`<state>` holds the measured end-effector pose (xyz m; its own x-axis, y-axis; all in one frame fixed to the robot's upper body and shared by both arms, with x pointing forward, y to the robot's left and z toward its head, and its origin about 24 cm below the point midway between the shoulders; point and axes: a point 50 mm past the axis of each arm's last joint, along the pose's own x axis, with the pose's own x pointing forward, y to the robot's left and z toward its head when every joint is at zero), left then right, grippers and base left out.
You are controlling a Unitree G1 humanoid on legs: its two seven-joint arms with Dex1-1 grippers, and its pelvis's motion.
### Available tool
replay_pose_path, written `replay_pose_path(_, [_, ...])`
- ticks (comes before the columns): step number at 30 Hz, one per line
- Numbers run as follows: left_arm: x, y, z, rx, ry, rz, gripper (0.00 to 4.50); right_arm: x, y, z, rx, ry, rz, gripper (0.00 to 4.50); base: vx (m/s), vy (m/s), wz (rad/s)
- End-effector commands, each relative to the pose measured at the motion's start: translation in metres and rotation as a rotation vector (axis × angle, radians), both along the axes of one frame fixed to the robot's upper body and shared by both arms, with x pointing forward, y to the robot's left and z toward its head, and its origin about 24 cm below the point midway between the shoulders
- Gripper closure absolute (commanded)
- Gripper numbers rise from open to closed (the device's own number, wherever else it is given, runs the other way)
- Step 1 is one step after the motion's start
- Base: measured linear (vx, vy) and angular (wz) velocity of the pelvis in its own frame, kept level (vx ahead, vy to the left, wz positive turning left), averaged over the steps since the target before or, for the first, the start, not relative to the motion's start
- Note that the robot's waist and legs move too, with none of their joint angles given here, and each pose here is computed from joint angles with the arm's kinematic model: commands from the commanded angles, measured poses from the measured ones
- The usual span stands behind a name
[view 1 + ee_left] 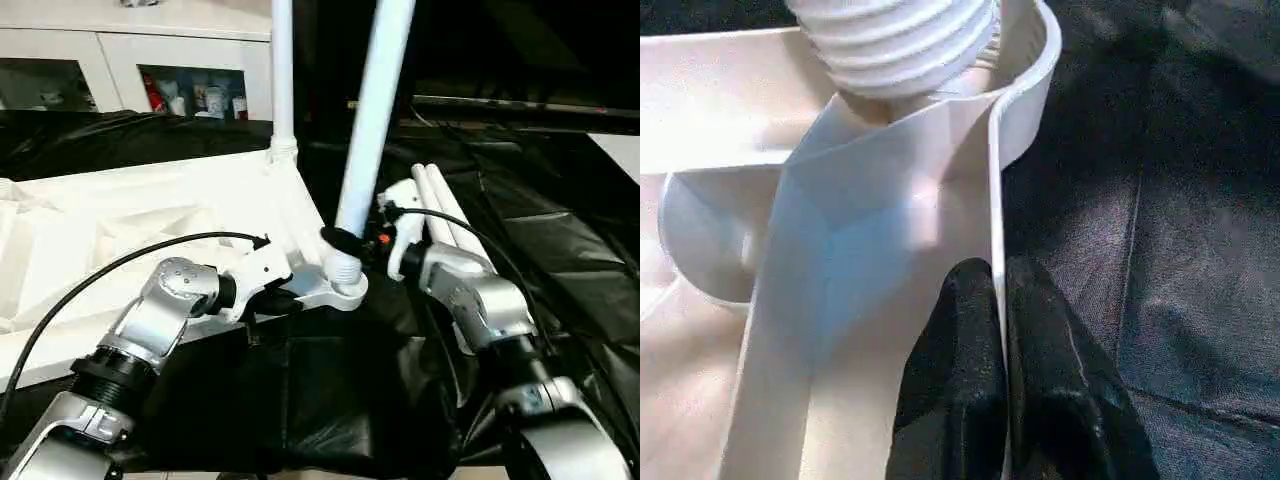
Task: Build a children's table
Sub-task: Insert table leg to table base
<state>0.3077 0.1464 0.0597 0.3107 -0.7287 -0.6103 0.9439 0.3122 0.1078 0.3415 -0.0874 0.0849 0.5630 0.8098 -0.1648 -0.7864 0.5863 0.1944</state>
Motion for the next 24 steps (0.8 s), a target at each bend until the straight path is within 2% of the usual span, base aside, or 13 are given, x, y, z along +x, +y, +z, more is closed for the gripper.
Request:
replay_pose_path(1, [0.004, 0.004, 0.005, 0.024, -0.034, -0.007, 4.5, 0.002, -0.009, -0.005, -0.053, 0.03, 0.022, 2.6, 0.0, 0.0, 0.0])
replay_pose_path(6, [0.006, 0.001, 0.005, 0.026, -0.039, -0.017, 4.5, 0.004, -0.016, 0.003, -0.068, 0.024, 0.045, 2.6, 0.0, 0.0, 0.0])
replay_pose_path(11, [0.007, 0.0, 0.004, 0.032, -0.04, -0.021, 4.5, 0.003, -0.02, 0.001, -0.097, 0.025, 0.054, 2.6, 0.0, 0.0, 0.0])
replay_pose_path(19, [0.007, -0.004, 0.004, 0.04, -0.042, -0.047, 4.5, -0.004, -0.018, 0.01, -0.017, 0.056, 0.095, 2.6, 0.0, 0.0, 0.0])
replay_pose_path(24, [0.007, -0.005, 0.003, 0.037, -0.04, -0.058, 4.5, -0.003, -0.017, 0.011, -0.028, 0.047, 0.086, 2.6, 0.0, 0.0, 0.0])
